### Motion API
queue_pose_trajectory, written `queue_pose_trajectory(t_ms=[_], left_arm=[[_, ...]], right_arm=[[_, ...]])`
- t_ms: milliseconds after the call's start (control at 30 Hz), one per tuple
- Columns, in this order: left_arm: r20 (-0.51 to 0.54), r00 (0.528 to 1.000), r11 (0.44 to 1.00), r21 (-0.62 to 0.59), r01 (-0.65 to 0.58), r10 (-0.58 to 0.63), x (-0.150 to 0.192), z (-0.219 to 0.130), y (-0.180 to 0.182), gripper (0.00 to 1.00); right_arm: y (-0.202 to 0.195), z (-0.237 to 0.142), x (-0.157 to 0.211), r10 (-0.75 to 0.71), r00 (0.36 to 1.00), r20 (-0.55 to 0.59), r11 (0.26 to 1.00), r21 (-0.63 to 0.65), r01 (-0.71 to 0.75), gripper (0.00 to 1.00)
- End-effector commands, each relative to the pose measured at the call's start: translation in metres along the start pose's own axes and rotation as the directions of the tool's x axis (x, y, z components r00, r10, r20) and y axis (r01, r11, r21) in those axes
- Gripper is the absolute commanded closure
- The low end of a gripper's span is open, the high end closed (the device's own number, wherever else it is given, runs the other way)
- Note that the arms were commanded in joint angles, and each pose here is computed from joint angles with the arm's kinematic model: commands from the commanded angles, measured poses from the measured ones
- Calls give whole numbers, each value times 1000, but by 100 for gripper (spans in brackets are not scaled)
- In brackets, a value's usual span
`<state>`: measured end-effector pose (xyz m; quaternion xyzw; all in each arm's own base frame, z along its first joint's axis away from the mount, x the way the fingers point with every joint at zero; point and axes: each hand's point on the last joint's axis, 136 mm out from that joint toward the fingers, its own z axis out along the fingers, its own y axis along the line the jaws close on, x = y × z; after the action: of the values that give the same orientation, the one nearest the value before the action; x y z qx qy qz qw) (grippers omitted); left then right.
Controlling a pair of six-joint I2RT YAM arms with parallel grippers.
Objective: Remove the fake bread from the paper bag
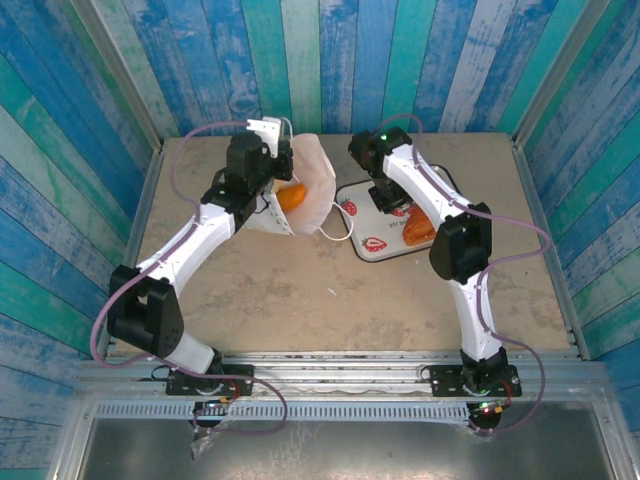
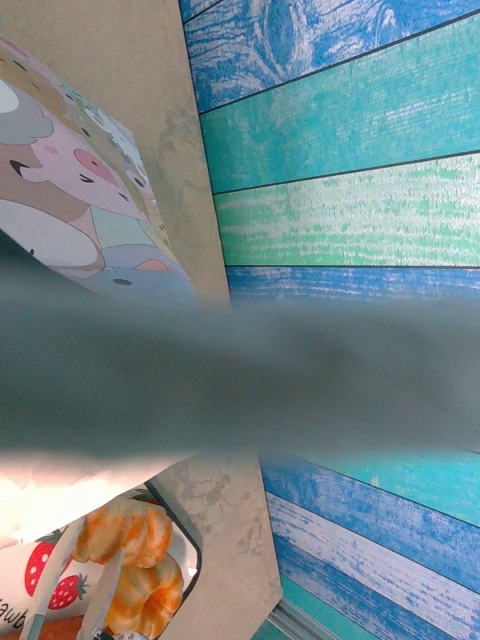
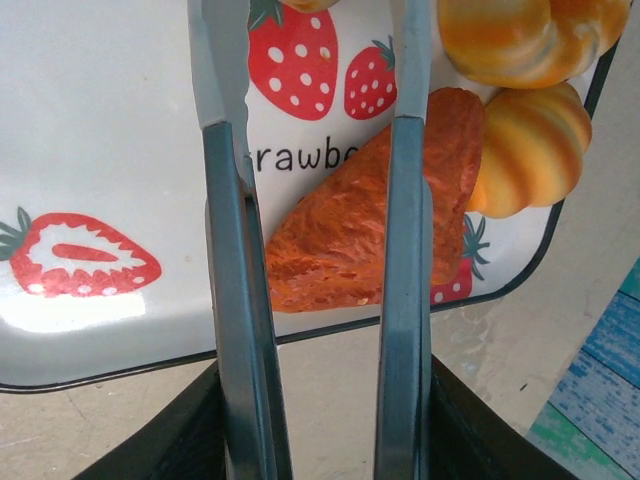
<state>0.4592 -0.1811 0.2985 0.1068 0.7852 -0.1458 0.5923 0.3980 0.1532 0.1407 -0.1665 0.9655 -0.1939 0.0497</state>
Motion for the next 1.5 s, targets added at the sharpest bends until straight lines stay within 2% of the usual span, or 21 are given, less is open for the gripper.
queue_pose_trajectory(t_ms=[0,200,533,700,900,1067,1200,1333,1467], left_arm=[[14,1000,1000,1,-3,3,-7,-6,-1,100],[12,1000,1000,5,-3,3,-6,-5,-2,100],[15,1000,1000,1,-9,9,-7,-6,-1,100],[9,1000,1000,2,-25,25,-3,-6,-1,100],[19,998,998,23,-54,53,-1,-9,-4,100],[30,997,996,52,-77,75,2,-14,-9,100],[33,996,996,50,-80,78,3,-16,-8,100],[30,997,995,59,-76,75,7,-16,-10,100],[43,996,994,71,-77,75,6,-18,-12,100]], right_arm=[[-4,-23,4,12,999,45,1000,-26,-11,55],[-8,-35,9,23,998,66,999,-36,-20,52],[-12,-50,20,43,995,85,997,-61,-38,54],[-14,-71,31,68,989,129,991,-127,-52,54],[-18,-114,49,131,964,230,965,-252,-71,55],[-14,-156,66,199,926,321,913,-405,-56,55],[3,-189,75,254,890,379,824,-567,6,56],[27,-205,79,259,884,389,754,-653,66,56],[53,-201,80,223,900,374,727,-679,101,57]])
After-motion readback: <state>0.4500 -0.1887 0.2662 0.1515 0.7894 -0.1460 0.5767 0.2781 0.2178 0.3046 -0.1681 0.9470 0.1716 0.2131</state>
